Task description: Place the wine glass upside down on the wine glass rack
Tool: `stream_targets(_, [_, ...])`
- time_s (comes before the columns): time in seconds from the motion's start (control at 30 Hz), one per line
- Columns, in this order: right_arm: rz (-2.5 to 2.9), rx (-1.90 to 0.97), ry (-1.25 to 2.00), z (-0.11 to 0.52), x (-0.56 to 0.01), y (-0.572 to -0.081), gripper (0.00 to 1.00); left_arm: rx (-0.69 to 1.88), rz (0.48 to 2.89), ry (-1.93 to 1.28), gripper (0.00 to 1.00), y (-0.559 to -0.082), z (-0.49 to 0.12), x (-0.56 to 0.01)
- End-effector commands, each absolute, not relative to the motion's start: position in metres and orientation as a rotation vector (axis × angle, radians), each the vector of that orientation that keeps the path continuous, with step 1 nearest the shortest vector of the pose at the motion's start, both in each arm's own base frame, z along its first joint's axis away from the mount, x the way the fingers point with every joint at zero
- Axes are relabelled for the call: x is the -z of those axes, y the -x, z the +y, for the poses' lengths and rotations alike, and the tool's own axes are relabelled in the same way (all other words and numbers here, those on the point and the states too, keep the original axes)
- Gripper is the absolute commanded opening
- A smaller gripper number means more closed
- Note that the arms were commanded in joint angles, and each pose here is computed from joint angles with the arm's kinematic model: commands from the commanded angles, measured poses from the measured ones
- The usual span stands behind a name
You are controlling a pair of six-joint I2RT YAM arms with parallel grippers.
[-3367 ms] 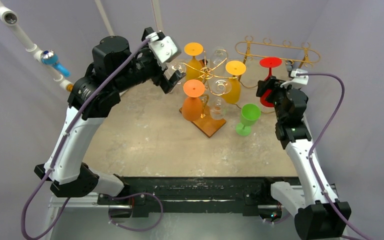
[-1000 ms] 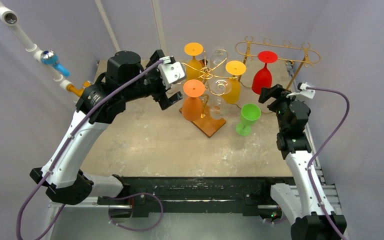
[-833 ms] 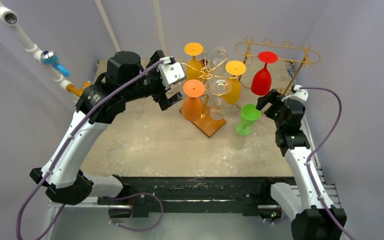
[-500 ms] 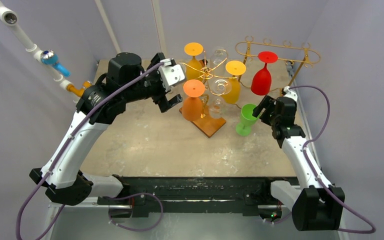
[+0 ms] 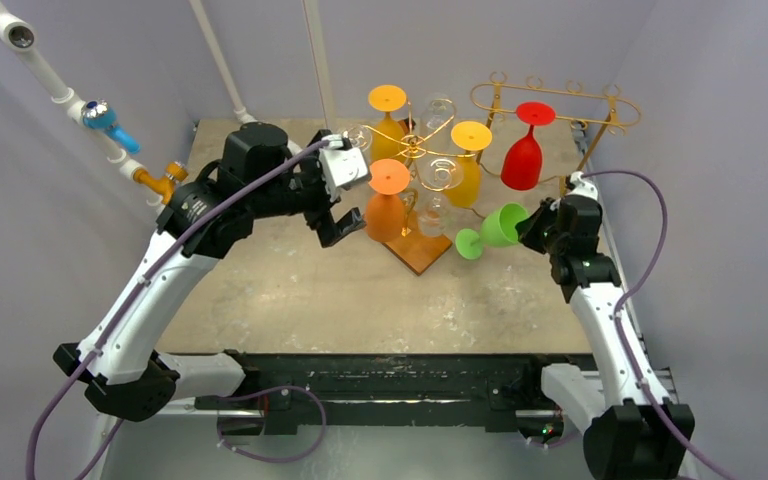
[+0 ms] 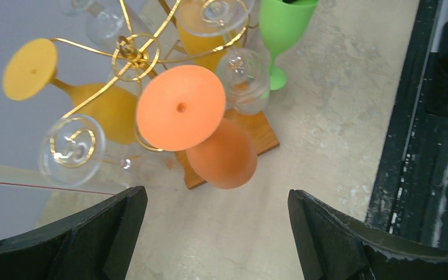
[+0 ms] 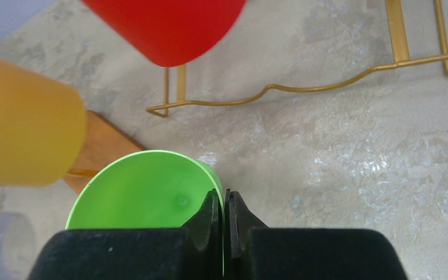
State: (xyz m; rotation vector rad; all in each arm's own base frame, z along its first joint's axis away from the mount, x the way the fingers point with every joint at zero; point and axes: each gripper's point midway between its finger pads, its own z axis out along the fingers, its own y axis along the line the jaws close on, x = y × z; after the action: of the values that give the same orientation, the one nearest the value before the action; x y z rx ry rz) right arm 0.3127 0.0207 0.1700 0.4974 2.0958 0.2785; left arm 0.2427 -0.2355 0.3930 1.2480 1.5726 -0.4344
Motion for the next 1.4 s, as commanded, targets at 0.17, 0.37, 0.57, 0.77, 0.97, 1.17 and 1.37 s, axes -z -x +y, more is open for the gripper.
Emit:
stream_targets(0.17, [1.915,-0.318,-0.387,0.024,-0.274,-0.262,0.0,0.661,1.736,-1.202,1.0,-0.211,-0.243,-0.363])
stream_targets(0.37, [1.787,-0.295,-0.338,0.02,-0.337,-0.218,0.0,0.727,1.7,-1.195,1.0,-0.206,-0.251,-0.373])
stream_targets(0.57, [1.515,-0.551,-0.063,0.068,-0.429,-0.185,0.0,0.783,1.606,-1.173,1.0,-0.202,-0.258,-0.394])
stream_targets(0.77, [1.381,-0.781,0.136,0.109,-0.471,-0.187,0.0,0.87,1.537,-1.131,1.0,-0.201,-0.272,-0.421])
stream_targets(0.97, [1.272,-0.888,0.233,0.125,-0.502,-0.181,0.0,0.95,1.557,-1.098,1.0,-0.208,-0.287,-0.426])
stream_targets(1.17, [1.228,-0.902,0.26,0.128,-0.518,-0.181,0.0,1.101,1.564,-1.067,1.0,-0.211,-0.31,-0.437])
stream_targets(1.37, [1.223,-0.919,0.266,0.13,-0.519,-0.19,0.0,1.245,1.514,-1.053,1.0,-0.212,-0.33,-0.459])
